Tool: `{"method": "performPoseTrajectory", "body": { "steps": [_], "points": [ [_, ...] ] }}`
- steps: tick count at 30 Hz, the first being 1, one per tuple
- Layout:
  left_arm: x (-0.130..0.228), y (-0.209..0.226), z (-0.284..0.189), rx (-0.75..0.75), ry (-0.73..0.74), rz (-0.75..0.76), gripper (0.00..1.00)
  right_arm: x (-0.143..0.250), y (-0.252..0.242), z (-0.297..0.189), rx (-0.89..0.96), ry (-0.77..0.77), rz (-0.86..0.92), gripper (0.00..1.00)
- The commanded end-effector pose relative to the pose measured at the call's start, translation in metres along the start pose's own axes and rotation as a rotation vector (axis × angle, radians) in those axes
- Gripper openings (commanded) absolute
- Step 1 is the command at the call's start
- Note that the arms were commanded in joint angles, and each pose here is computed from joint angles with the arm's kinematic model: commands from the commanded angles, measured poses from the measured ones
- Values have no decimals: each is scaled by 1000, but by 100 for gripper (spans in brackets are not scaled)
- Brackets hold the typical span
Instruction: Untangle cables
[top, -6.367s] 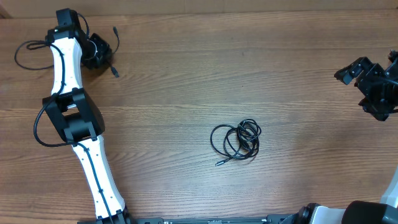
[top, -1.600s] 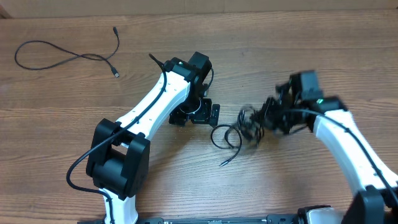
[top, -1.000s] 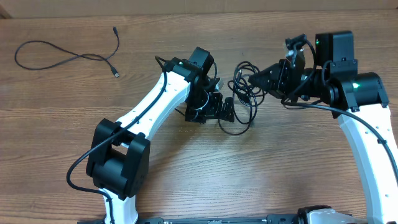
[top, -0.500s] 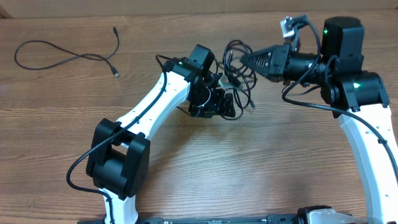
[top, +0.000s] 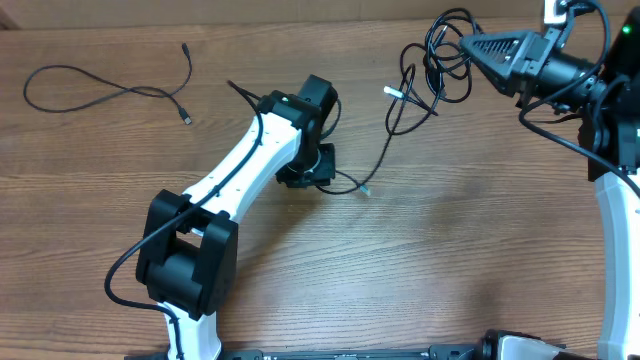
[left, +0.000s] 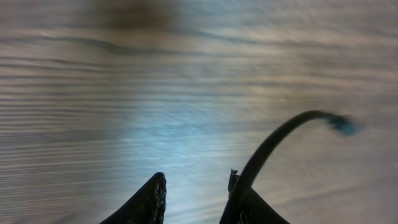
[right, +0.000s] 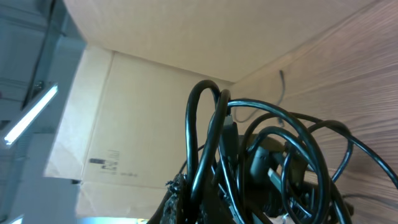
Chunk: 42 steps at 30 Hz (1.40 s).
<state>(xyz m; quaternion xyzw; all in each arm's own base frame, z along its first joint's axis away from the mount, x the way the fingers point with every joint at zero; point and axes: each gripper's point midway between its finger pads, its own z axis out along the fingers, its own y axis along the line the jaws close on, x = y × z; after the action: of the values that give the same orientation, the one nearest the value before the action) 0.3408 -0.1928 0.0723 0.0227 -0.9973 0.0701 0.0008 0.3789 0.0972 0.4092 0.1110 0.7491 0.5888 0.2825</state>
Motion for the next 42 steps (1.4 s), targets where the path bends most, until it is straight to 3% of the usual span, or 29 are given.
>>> {"method": "performPoseTrajectory", "body": {
  "steps": [1, 4, 8, 15, 21, 24, 31, 33, 34, 42],
  "points": [
    [-14, 29, -6, -74, -46, -76, 33, 0, 23, -10, -51, 13, 8, 4],
    [-17, 49, -8, -84, -31, -128, 27, -12, 19, -16, -31, -44, -17, 4],
    [-16, 76, -12, -102, 5, -200, 6, -37, -10, -27, 106, -188, -62, 4],
    [-15, 113, -18, -127, 45, -271, 4, -55, -106, -71, 612, -417, 11, 4],
    [-18, 133, -20, -139, 44, -322, 4, -47, -149, -113, 924, -488, 46, 4],
    [-16, 124, -19, -88, 61, -323, 20, -38, -147, -103, 875, -430, 58, 4],
    [-17, 76, -20, 152, 93, -157, 33, -19, -115, -64, 617, -254, 45, 4],
    [-16, 65, -22, 217, 99, -119, 47, -13, -107, -57, 553, -209, 50, 4],
    [-16, 59, -24, 253, 102, -96, 50, -9, -102, -53, 521, -187, 49, 4],
    [-5, -32, -71, 823, 75, 260, 58, 19, -76, -22, 388, -35, -11, 4]
  ]
}}
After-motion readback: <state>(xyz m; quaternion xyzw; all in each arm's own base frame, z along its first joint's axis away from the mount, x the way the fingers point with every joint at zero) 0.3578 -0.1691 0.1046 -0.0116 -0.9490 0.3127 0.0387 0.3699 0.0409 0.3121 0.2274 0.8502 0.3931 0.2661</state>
